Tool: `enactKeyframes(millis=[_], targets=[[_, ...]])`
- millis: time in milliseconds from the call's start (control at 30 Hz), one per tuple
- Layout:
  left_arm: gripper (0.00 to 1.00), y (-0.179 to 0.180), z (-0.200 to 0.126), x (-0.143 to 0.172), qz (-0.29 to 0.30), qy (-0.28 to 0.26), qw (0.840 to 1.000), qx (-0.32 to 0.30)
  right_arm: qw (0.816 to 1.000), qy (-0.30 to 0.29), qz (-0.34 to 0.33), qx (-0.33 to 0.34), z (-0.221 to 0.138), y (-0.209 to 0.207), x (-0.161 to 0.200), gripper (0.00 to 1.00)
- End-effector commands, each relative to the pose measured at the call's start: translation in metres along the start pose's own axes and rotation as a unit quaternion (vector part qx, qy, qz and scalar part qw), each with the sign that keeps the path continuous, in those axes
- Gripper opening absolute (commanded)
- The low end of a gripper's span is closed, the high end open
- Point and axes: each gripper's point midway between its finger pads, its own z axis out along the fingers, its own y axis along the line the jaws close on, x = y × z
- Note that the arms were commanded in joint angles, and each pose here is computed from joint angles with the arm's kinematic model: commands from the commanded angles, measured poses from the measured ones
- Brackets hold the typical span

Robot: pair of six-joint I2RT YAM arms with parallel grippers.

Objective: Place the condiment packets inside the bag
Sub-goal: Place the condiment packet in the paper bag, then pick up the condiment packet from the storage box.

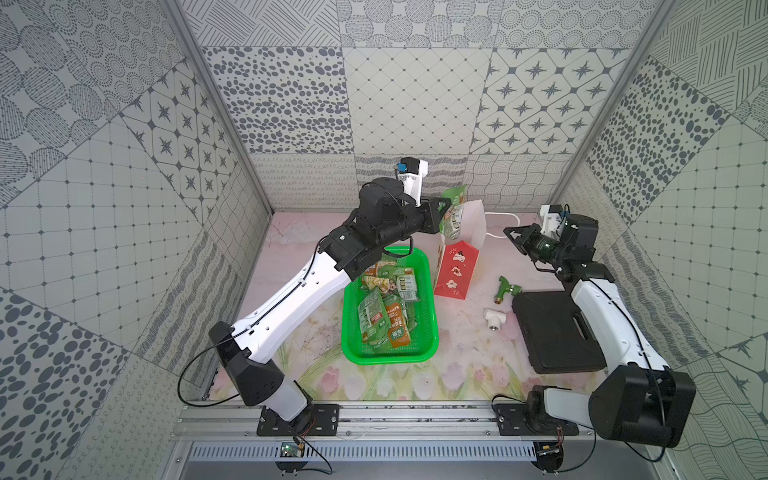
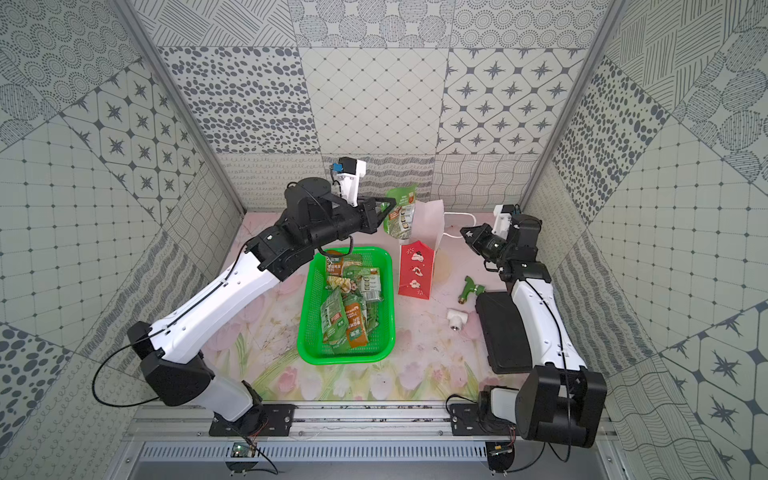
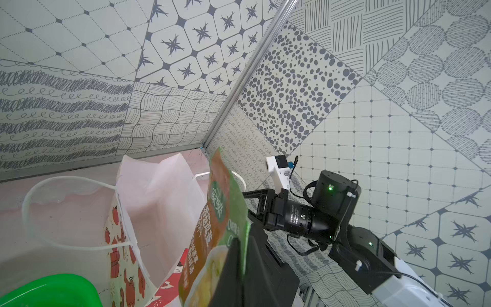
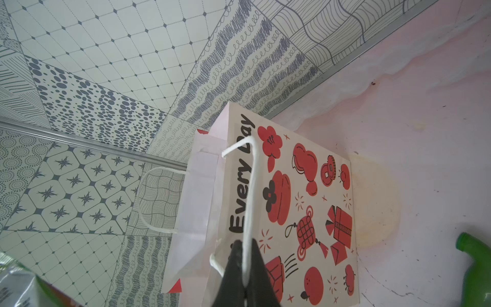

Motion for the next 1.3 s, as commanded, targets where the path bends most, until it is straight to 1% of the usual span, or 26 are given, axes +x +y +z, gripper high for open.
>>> enactKeyframes(millis=[0, 133, 267, 333, 500, 667, 700, 800, 833, 900, 967, 1133, 1200, 1267], targets=[[0.0, 0.002, 0.044, -0.023, 0.033, -0.026, 0.999, -0.019, 1.0, -0.003, -0.006, -0.016, 0.003, 0.003, -0.003, 0.0], [0.0, 0.018, 0.074, 0.003, 0.021, 0.026, 0.999, -0.038, 1.0, -0.001, -0.007, -0.019, 0.003, 0.004, -0.003, 0.0], [0.0, 0.041, 0.09, 0.031, 0.013, 0.074, 0.994, -0.078, 1.0, 0.002, -0.006, -0.019, 0.005, 0.003, -0.002, 0.0], [0.0, 0.05, 0.094, 0.044, 0.005, 0.099, 0.991, -0.094, 1.0, 0.002, -0.005, -0.018, 0.005, 0.002, -0.003, 0.0], [0.0, 0.06, 0.096, 0.071, -0.021, 0.152, 0.982, -0.111, 1.0, 0.005, -0.004, -0.019, 0.006, 0.002, -0.002, 0.0], [0.0, 0.066, 0.093, 0.09, -0.041, 0.19, 0.974, -0.121, 1.0, 0.006, -0.003, -0.019, 0.007, 0.001, -0.002, 0.0], [0.11, 0.065, 0.091, 0.091, -0.043, 0.193, 0.973, -0.12, 1.0, 0.006, -0.003, -0.018, 0.007, 0.001, -0.002, 0.0], [0.55, 0.06, 0.084, 0.087, -0.046, 0.194, 0.973, -0.116, 1.0, 0.006, -0.002, -0.019, 0.008, 0.0, -0.002, 0.0], [0.68, 0.058, 0.082, 0.083, -0.045, 0.191, 0.974, -0.113, 1.0, 0.006, -0.002, -0.019, 0.008, 0.0, -0.002, 0.0], [0.78, 0.051, 0.076, 0.074, -0.043, 0.182, 0.976, -0.107, 1.0, 0.007, -0.002, -0.021, 0.008, 0.001, -0.002, 0.0], [0.83, 0.043, 0.067, 0.065, -0.042, 0.176, 0.979, -0.099, 1.0, 0.007, -0.001, -0.021, 0.009, 0.0, -0.001, 0.0], [0.9, 0.034, 0.042, 0.057, -0.039, 0.178, 0.978, -0.097, 1.0, 0.009, 0.0, -0.021, 0.009, -0.001, 0.0, 0.0], [0.92, 0.036, 0.031, 0.062, -0.037, 0.187, 0.976, -0.105, 1.0, 0.008, 0.001, -0.019, 0.01, -0.002, -0.001, 0.0], [0.96, 0.042, 0.018, 0.07, -0.033, 0.195, 0.973, -0.12, 1.0, 0.009, 0.001, -0.02, 0.01, -0.002, 0.0, 0.0]])
